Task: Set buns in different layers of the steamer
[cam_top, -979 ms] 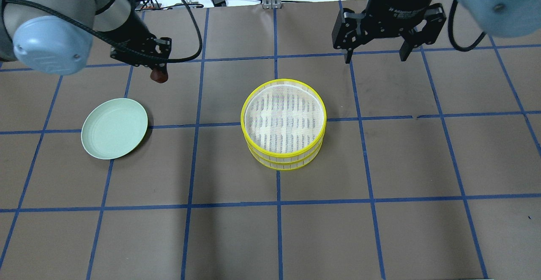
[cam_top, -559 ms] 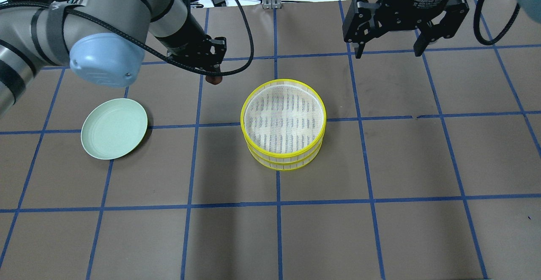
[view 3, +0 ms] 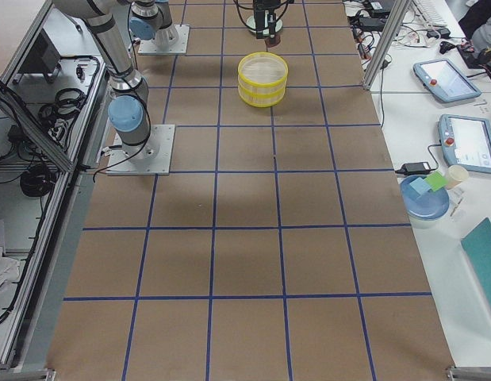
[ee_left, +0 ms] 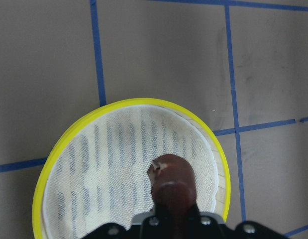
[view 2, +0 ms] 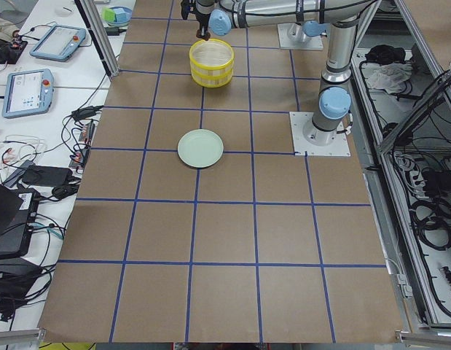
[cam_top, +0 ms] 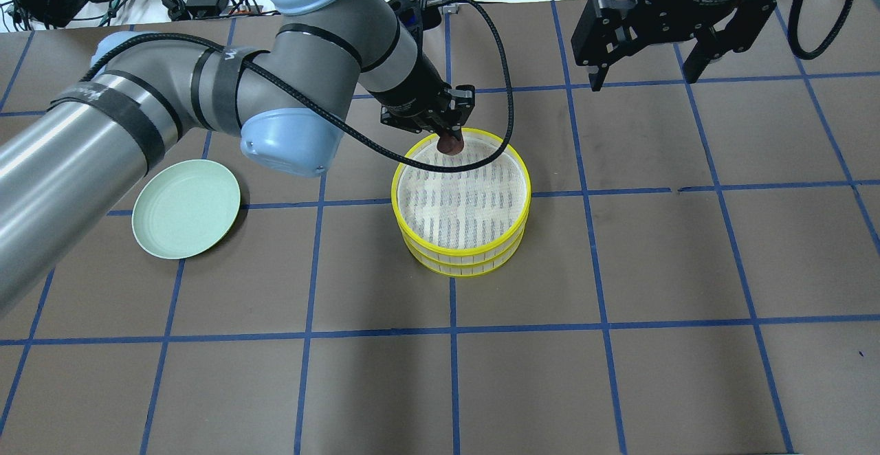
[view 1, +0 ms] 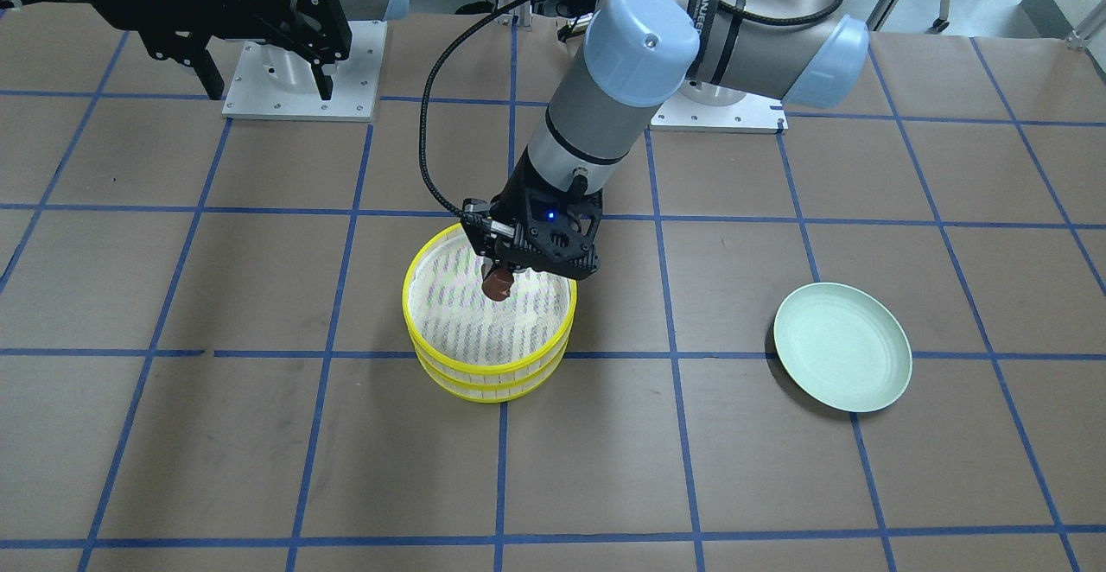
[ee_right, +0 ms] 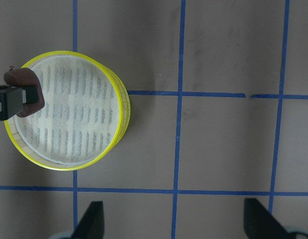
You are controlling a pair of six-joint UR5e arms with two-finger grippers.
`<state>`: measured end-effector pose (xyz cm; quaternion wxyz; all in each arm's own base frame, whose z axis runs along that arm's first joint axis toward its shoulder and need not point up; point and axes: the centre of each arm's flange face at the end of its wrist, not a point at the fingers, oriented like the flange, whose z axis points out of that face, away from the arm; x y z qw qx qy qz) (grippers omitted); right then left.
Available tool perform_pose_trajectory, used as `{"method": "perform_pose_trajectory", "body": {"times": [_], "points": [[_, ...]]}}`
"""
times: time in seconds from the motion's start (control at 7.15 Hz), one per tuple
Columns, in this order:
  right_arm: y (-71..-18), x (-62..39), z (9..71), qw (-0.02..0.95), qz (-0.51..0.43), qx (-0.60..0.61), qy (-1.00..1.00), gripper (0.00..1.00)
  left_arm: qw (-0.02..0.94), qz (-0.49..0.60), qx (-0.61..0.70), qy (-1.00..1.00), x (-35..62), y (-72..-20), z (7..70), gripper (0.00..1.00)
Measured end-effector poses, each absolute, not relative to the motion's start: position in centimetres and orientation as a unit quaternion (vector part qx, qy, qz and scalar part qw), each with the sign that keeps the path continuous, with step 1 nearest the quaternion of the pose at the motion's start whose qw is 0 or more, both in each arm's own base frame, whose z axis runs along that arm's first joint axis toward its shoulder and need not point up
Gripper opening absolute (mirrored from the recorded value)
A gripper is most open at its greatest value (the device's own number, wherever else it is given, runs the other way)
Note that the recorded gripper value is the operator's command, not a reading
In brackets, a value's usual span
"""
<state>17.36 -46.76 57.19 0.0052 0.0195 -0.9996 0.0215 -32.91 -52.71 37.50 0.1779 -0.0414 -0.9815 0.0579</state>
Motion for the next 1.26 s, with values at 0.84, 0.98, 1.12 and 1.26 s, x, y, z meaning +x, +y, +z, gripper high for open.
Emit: {"method": "perform_pose_trajectory", "body": {"times": [0.84,0.98,1.12,1.26], "points": [[-46.8,17.3,56.9,0.005,0.019,0.022,-1.0,1.0,0.155,0.067,-0.047,-0.985,-32.4,-52.1,38.9,1.0],[-46.7,17.3,56.6,0.005,0.016,0.022,-1.0,1.0,0.119,0.069,-0.048,-0.989,-30.6,-52.4,39.4,1.0],[-46.6,17.3,56.5,0.005,0.015,0.022,-1.0,1.0,0.089,0.07,-0.056,-0.992,-27.6,-53.0,40.4,1.0],[-46.6,17.3,56.4,0.003,0.015,0.022,-1.0,1.0,0.073,0.068,-0.05,-0.994,-23.7,-53.7,42.0,1.0]]}}
